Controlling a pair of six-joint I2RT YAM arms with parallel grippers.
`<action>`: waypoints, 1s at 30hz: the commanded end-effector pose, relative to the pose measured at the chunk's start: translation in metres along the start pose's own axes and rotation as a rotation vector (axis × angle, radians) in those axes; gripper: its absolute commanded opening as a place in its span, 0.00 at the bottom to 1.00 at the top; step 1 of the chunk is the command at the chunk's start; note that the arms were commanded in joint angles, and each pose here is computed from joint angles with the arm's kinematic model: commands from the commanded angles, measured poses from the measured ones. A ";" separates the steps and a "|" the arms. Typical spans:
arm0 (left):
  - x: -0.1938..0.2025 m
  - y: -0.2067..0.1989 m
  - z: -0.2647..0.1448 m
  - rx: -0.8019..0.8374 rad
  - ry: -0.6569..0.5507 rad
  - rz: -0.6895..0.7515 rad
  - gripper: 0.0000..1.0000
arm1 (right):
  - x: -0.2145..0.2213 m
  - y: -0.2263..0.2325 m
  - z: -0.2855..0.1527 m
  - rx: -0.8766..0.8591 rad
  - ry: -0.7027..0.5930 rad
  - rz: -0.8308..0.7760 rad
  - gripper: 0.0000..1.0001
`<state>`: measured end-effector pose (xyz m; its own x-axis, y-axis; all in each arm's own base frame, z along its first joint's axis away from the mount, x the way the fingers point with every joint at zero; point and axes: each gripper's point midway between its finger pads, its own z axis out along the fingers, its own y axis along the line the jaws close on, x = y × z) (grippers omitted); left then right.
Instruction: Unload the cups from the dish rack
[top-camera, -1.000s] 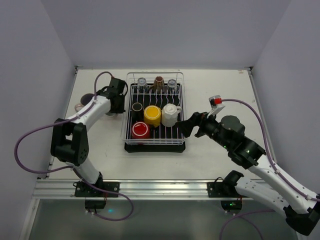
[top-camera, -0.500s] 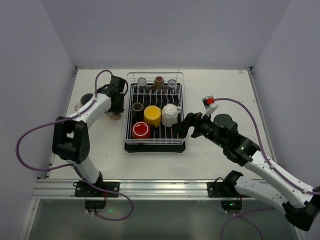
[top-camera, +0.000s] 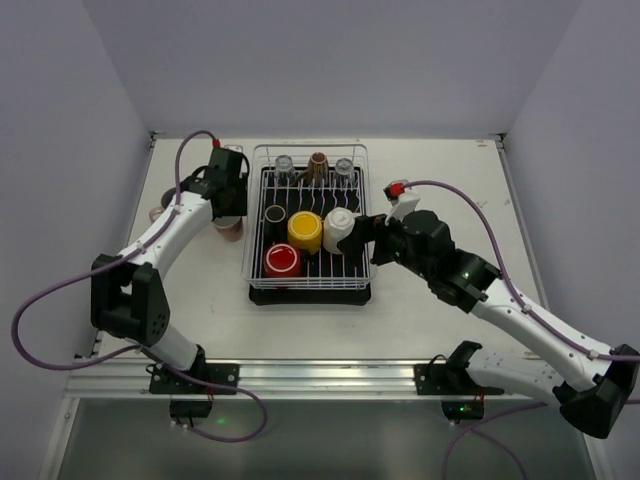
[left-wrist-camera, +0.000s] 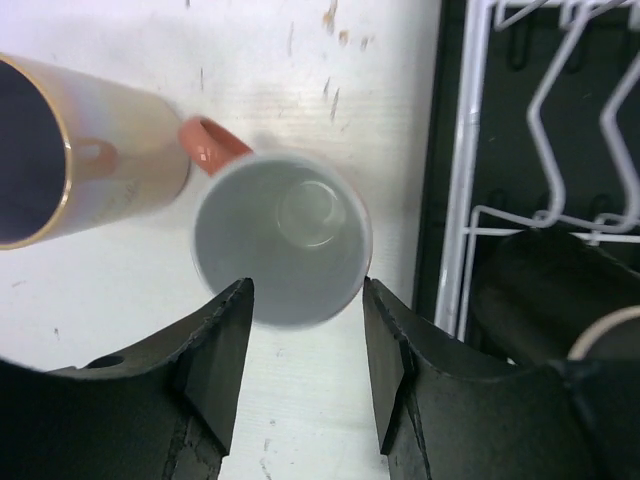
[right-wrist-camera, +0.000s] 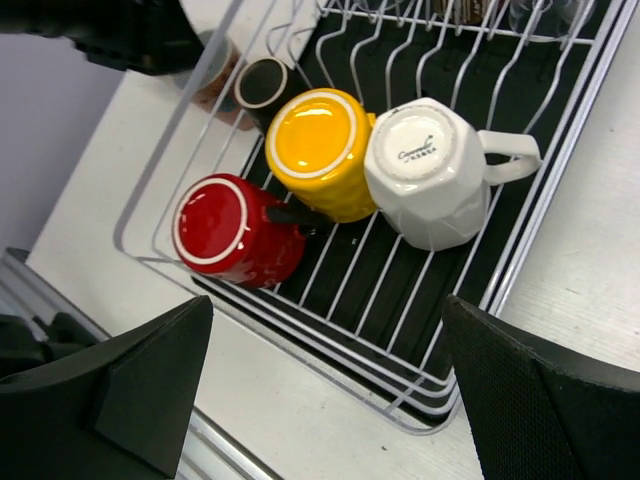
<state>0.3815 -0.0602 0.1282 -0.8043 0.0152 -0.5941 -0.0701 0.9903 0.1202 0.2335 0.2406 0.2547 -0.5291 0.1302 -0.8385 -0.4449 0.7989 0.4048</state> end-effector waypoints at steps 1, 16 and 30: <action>-0.034 -0.005 -0.027 0.049 -0.151 -0.066 0.52 | -0.012 -0.009 0.002 0.074 -0.007 -0.064 0.99; -0.043 -0.012 -0.117 0.284 -0.422 -0.164 0.52 | 0.011 0.021 0.044 0.086 0.128 -0.152 0.97; 0.013 0.001 -0.207 0.502 -0.751 -0.159 0.87 | 0.051 0.090 0.109 0.124 0.116 -0.032 0.99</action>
<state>0.2511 -0.0833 0.2948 -0.2032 -0.2241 -0.9531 0.2283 0.9358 -0.2687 0.2224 0.3690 0.1877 -0.6288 -0.0893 -0.7724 -0.4588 0.8446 0.2759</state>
